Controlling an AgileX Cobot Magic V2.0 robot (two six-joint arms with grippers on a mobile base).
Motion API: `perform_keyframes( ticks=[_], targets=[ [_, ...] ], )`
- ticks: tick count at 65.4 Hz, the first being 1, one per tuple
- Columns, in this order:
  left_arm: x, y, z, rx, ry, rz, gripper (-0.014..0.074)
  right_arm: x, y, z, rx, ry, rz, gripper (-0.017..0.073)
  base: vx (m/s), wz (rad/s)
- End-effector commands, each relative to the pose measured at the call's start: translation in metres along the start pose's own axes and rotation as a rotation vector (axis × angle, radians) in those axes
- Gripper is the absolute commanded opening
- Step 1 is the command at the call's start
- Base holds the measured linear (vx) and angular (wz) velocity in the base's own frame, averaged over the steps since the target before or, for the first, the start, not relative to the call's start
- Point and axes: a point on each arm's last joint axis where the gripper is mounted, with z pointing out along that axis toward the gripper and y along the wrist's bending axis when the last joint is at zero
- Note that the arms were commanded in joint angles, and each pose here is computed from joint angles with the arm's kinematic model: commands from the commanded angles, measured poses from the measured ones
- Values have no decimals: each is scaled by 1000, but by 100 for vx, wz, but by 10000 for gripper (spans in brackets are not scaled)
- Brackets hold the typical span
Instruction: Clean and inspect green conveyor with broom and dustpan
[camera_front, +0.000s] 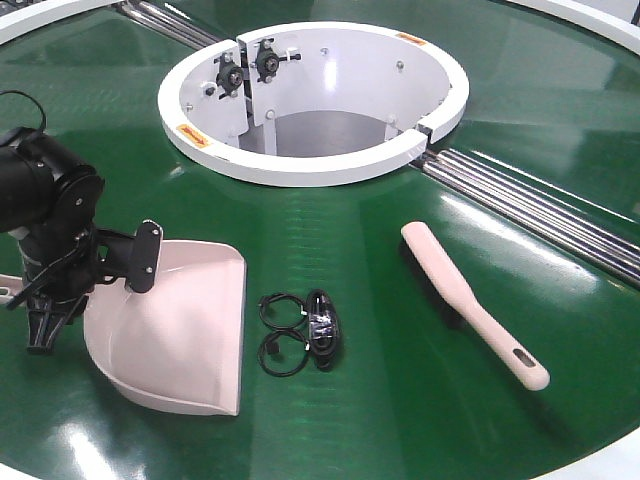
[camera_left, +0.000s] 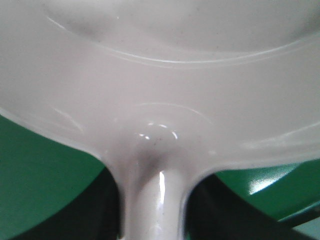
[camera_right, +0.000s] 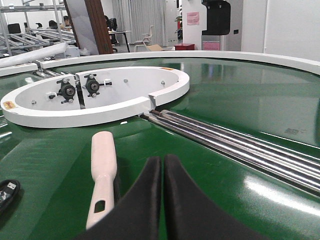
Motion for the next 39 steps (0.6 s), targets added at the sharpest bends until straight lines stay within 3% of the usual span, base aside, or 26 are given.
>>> perform_keyframes(
  ticks=[1,39],
  targets=[
    [4,5,-21,-86,-24,-25,-6,-6,1,-1,-7,-77,-9,-9,0,0],
    [4,5,-21,-86,-24,-25,-6,-6,1,-1,-7,-78,-9,-9,0,0]
  ],
)
